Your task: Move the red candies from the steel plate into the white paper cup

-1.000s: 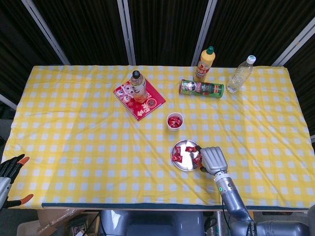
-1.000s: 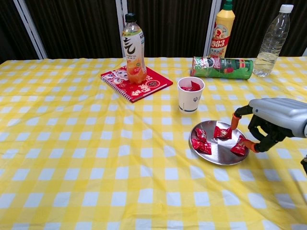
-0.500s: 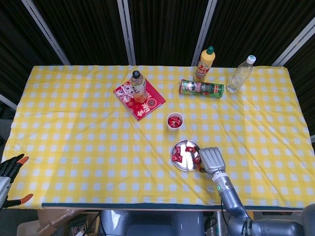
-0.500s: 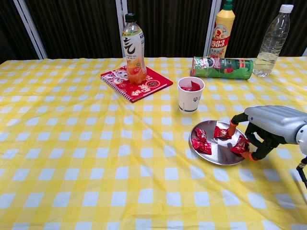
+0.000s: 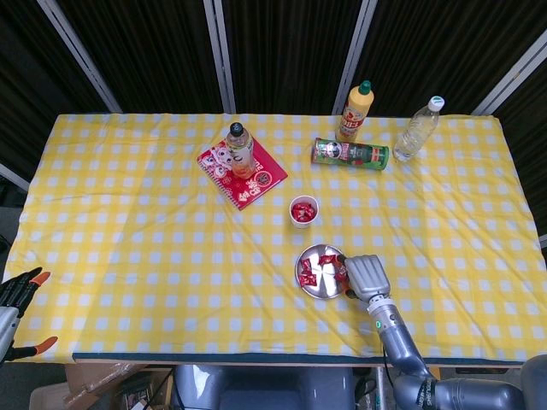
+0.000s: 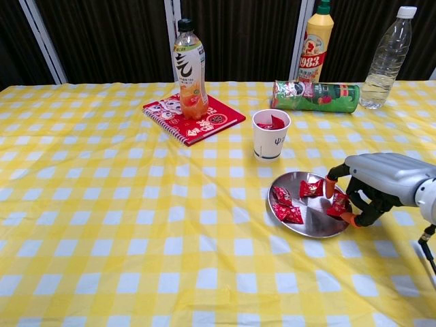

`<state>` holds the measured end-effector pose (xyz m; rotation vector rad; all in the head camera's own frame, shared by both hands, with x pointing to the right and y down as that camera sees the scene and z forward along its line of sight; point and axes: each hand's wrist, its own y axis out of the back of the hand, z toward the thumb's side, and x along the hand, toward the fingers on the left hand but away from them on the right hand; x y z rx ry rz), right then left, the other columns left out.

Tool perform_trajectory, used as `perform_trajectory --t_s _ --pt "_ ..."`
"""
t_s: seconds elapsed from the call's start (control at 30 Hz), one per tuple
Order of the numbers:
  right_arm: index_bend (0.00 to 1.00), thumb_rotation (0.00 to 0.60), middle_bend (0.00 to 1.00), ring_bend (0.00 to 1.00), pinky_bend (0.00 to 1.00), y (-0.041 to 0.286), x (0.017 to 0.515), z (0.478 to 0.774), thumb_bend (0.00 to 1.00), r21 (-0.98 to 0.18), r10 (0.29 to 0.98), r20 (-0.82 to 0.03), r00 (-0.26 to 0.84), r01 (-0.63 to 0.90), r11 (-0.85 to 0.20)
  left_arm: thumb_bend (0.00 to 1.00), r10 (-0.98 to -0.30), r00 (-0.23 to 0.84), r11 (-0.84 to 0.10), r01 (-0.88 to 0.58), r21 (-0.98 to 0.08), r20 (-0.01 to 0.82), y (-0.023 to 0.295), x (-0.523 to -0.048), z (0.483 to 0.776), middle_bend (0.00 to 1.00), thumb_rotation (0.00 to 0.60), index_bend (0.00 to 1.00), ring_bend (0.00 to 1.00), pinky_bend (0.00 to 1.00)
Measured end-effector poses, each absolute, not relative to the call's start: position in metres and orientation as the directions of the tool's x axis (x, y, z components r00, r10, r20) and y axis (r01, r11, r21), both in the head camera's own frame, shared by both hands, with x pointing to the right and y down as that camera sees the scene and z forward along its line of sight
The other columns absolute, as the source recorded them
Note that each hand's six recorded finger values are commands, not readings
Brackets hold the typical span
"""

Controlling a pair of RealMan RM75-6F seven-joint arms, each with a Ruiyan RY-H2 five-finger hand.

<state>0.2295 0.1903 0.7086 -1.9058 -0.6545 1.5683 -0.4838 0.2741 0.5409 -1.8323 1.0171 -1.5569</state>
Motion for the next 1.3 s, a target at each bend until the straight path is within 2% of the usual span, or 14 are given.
perform_trajectory --t_s 0.2,1.3 --pt "0.48 0.600 0.79 0.83 1.00 0.190 0.227 0.708 0.35 -0.705 0.693 -0.694 0.195 0.013 -0.709 0.07 -0.811 0.055 -0.580 -0.208 -0.788 0.582 0.274 -0.485 0.541 0.00 0.600 0.00 0.00 0.00" --pt "0.48 0.600 0.79 0.83 1.00 0.176 0.223 0.705 0.35 -0.731 0.714 -0.672 0.196 -0.020 -0.682 0.07 -0.809 0.057 -0.583 -0.209 -0.785 0.586 0.274 -0.485 0.541 0.00 0.600 0.00 0.00 0.00"
